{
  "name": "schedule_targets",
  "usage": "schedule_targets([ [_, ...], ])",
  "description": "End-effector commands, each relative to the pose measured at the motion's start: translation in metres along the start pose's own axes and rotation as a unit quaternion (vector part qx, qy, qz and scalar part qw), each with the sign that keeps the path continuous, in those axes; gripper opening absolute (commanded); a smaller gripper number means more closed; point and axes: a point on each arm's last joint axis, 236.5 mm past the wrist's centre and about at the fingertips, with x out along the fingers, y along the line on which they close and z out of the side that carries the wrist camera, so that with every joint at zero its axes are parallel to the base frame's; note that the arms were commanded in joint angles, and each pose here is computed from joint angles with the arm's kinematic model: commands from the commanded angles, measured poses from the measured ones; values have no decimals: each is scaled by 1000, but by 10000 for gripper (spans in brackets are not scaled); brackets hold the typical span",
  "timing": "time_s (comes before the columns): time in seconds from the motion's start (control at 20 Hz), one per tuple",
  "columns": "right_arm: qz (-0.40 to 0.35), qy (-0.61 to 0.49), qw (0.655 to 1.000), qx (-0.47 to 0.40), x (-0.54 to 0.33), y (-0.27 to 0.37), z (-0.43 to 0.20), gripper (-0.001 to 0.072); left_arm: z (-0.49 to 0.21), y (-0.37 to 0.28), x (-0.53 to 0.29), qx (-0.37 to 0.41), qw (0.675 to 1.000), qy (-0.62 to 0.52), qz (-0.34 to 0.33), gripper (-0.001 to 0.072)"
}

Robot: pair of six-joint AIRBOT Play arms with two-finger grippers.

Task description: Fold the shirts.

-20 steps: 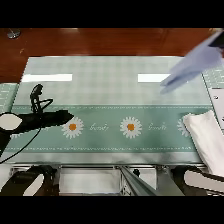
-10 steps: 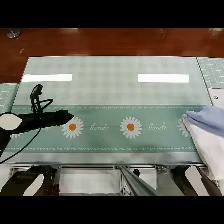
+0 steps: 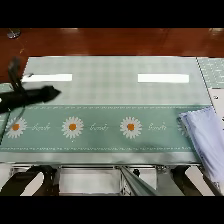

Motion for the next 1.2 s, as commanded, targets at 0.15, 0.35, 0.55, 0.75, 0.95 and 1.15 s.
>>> schedule_targets([
  [0.15,299,-47,882,-362,-6,311,-51,26,103,-125,-2,183,982,-18,-49,18],
  [0.35,71,13,857,-510,127,300,-131,26,51,-61,52,186,976,83,73,20],
  [0.55,-46,109,873,-474,218,228,-173,26,8,0,78,168,965,158,125,20],
  [0.75,-62,112,874,-469,229,215,-172,26,1,10,79,157,963,176,131,21],
  [0.95,-62,112,874,-469,229,215,-172,26,0,11,80,156,963,177,131,20],
  [1.15,-62,112,874,-469,229,215,-172,26,0,11,81,156,963,178,131,20],
])
